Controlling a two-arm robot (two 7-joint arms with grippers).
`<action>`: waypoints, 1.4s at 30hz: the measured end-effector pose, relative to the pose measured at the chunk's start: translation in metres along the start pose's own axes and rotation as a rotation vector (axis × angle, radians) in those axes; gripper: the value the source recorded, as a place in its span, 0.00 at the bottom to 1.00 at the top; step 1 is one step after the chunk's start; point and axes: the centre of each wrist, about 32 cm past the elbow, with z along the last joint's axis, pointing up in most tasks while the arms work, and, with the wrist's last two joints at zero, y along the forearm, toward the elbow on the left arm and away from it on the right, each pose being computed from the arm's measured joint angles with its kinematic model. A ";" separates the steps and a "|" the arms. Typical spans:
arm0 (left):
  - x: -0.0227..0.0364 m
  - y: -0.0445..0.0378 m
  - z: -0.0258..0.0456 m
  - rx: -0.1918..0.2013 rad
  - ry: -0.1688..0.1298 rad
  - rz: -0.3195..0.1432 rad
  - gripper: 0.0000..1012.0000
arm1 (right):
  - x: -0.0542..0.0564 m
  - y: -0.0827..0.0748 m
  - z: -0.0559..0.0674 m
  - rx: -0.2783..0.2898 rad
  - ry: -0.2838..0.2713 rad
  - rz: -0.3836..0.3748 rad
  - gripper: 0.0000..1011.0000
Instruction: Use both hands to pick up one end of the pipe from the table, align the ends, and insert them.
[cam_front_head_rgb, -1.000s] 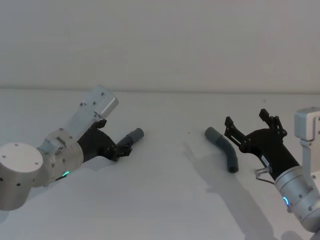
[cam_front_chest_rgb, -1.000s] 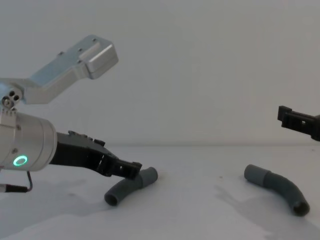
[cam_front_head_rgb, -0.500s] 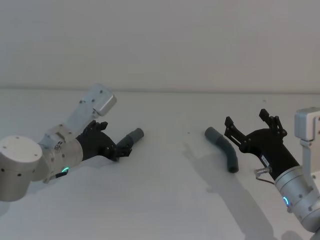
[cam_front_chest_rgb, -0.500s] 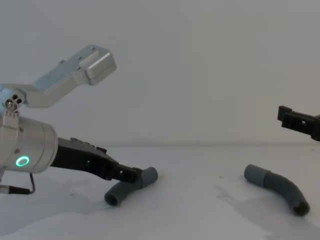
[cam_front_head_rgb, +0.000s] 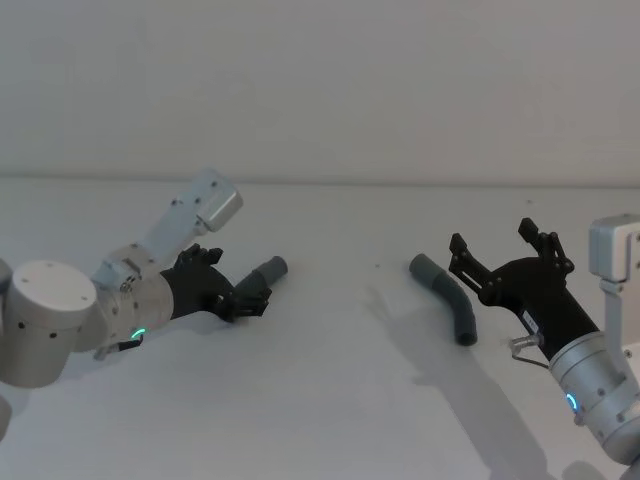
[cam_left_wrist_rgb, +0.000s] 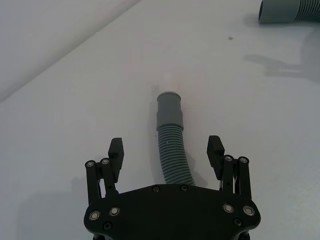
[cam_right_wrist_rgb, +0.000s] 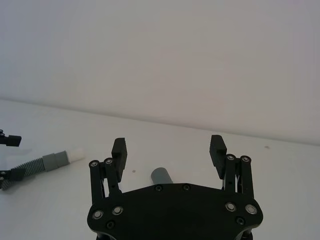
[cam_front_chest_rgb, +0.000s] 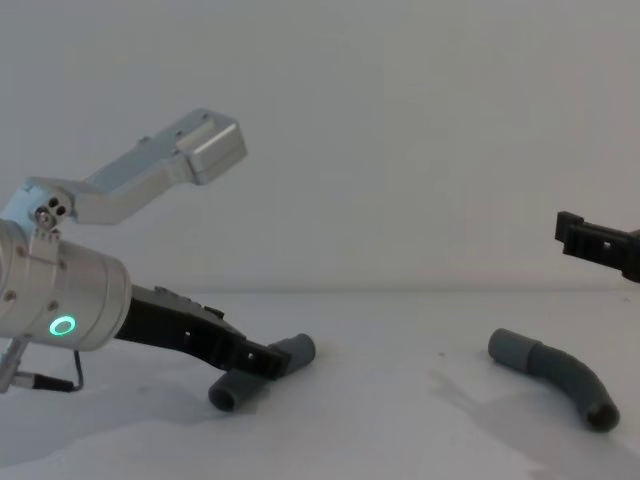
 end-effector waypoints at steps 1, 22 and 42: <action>0.0004 -0.0016 0.0001 0.003 0.000 -0.003 0.99 | 0.000 0.000 0.000 0.000 0.000 0.000 0.99; 0.0062 -0.0227 -0.0023 0.016 0.018 -0.023 0.99 | 0.000 0.000 0.000 0.000 0.000 0.000 0.99; 0.0095 -0.0326 -0.0015 0.020 0.069 -0.035 0.99 | 0.000 0.000 0.000 0.000 0.000 0.000 0.99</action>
